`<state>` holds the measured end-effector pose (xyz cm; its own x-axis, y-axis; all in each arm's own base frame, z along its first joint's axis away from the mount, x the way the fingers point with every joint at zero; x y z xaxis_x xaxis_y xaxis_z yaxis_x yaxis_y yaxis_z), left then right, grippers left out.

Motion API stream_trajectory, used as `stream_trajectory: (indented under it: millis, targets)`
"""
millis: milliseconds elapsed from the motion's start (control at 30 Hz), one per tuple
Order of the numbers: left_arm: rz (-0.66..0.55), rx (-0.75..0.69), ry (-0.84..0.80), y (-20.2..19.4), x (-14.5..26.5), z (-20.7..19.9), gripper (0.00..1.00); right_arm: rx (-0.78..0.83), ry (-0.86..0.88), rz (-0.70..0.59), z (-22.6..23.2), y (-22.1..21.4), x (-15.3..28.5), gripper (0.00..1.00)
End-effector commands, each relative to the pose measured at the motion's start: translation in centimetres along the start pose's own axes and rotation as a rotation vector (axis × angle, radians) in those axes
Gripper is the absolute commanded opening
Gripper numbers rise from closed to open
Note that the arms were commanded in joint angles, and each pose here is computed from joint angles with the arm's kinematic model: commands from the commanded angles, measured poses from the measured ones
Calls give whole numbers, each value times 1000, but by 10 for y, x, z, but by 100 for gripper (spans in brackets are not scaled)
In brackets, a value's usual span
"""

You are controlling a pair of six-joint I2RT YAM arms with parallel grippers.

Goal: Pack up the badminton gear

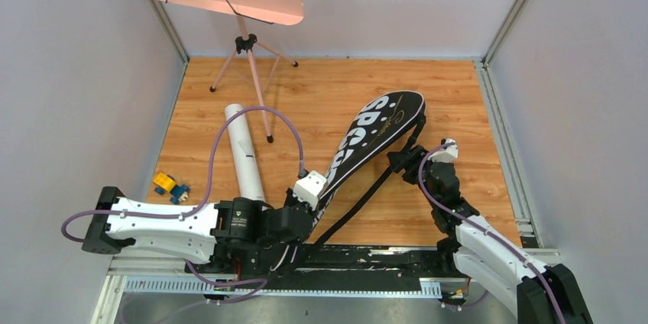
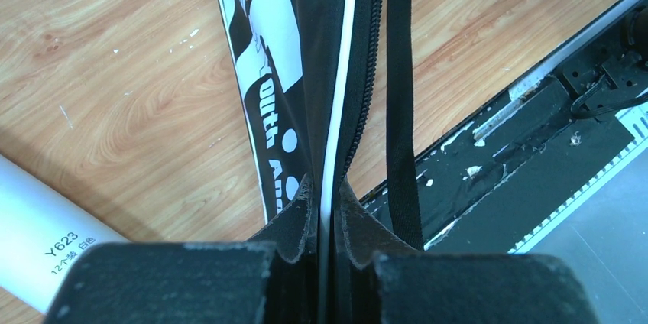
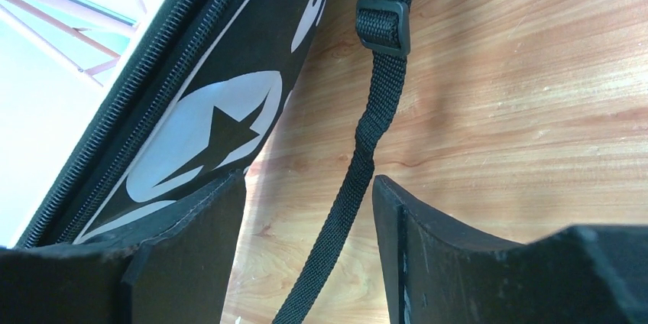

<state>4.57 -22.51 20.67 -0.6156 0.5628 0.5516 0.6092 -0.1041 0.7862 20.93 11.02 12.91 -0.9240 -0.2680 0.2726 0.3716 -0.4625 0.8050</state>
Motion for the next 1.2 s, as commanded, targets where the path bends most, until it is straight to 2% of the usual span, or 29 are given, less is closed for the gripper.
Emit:
stream_trajectory:
  millis: [0,267,333,400,467,567,767,900,1000,1167]
  targets:
    - [-121,127,-59,27,6,-17,0,-32,41,-81,9,15,-4,62]
    - [-117,143,-63,30,9,-17,0,-45,34,-28,6,4,-10,55]
    - [-117,152,-66,29,10,-17,0,-47,35,-26,5,3,-10,49]
    - [-118,159,-73,29,10,-17,0,-50,38,-29,4,2,-8,39]
    - [-119,158,-79,31,11,-18,0,-17,73,-37,7,3,-5,20]
    - [-114,126,-81,32,11,-19,0,17,128,-55,16,12,2,1]
    - [-101,65,-11,25,3,-14,0,69,368,-134,53,44,36,0]
    - [-84,48,5,20,-5,-18,0,36,521,-168,72,53,51,0]
    - [-82,46,0,20,-8,-22,0,-19,536,-168,80,63,51,0]
    - [-83,47,-13,22,-7,-25,0,-96,492,-133,85,67,31,6]
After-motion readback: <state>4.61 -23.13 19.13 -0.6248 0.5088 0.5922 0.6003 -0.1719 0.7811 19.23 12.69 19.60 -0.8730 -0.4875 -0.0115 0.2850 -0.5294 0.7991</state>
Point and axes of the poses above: each gripper's point midway between its finger pads, its own x axis back along the fingers, its own z axis along the line the jaws close on, y = z × x, the point moved 7 cm from there along x, back along the fingers, and after that the axes turned 12 degrees about x, right-handed, at the moved point
